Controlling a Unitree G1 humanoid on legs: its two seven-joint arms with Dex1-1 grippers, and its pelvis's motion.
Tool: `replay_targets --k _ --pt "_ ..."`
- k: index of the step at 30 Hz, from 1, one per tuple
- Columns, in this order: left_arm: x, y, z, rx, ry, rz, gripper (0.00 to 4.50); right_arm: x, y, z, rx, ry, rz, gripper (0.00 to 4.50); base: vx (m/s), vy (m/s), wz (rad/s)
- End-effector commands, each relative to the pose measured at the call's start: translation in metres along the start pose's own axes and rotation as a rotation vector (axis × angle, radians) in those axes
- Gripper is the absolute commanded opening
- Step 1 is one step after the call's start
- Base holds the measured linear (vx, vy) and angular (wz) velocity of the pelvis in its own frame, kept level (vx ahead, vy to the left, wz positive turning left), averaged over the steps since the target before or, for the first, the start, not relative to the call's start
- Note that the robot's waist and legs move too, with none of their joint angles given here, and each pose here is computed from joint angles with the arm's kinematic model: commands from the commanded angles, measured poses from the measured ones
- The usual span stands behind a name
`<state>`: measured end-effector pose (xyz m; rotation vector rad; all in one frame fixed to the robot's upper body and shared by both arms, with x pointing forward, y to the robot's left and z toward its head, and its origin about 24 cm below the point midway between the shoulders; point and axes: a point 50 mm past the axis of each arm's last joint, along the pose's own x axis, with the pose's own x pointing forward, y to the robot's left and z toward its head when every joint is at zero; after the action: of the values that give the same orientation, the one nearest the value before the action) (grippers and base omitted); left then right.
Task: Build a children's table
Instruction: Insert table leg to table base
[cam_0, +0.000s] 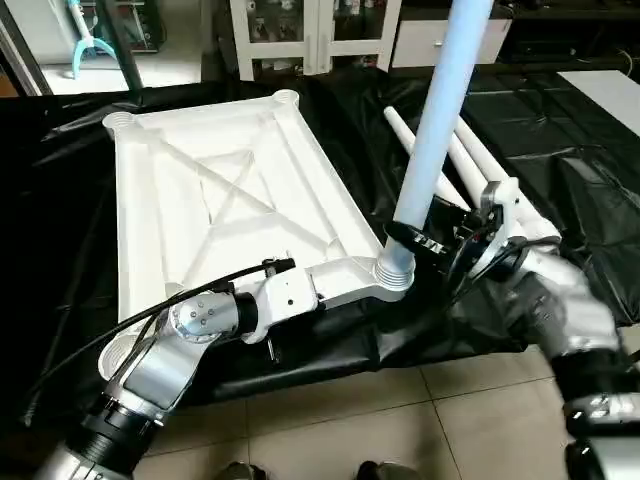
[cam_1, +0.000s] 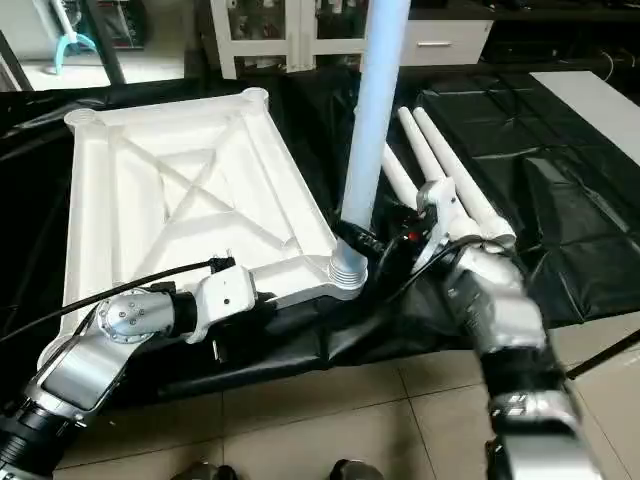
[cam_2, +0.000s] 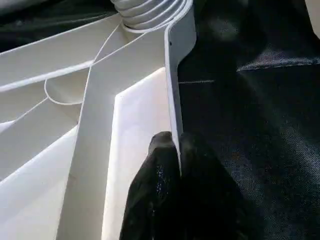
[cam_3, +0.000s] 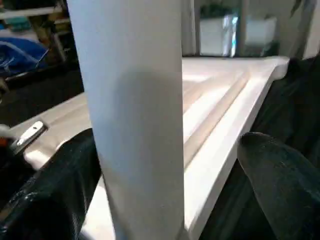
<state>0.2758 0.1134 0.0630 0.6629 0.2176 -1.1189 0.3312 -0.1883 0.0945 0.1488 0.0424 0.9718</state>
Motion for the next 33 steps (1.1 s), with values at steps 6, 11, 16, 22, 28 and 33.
replay_targets --k 6,11,16,22,28,33 --pt "0.0122 -0.02 -0.0046 0.005 0.014 -0.106 0.0 -0.0034 -0.0037 0.0049 0.029 0.111 0.107 4.31 0.0 0.0 0.0" --pt "0.0141 -0.0199 -0.0044 0.011 0.018 -0.112 0.0 -0.0061 -0.0036 0.0034 0.054 0.153 0.155 3.86 0.0 0.0 0.0" --pt "0.0147 -0.0192 -0.0042 0.018 0.021 -0.116 0.0 -0.0072 -0.0052 0.0022 0.065 0.167 0.165 3.31 0.0 0.0 0.0" --pt "0.0136 -0.0186 -0.0055 0.02 0.028 -0.118 0.0 -0.0074 -0.0054 0.002 0.083 0.183 0.189 2.89 0.0 0.0 0.0" --pt "0.0123 -0.0184 -0.0067 0.02 0.032 -0.118 0.0 -0.0062 -0.0055 -0.0004 0.08 0.185 0.185 2.39 0.0 0.0 0.0" --pt "0.0121 -0.0181 -0.007 0.021 0.035 -0.115 0.0 -0.0052 -0.0061 -0.002 0.08 0.168 0.161 2.03 0.0 0.0 0.0"
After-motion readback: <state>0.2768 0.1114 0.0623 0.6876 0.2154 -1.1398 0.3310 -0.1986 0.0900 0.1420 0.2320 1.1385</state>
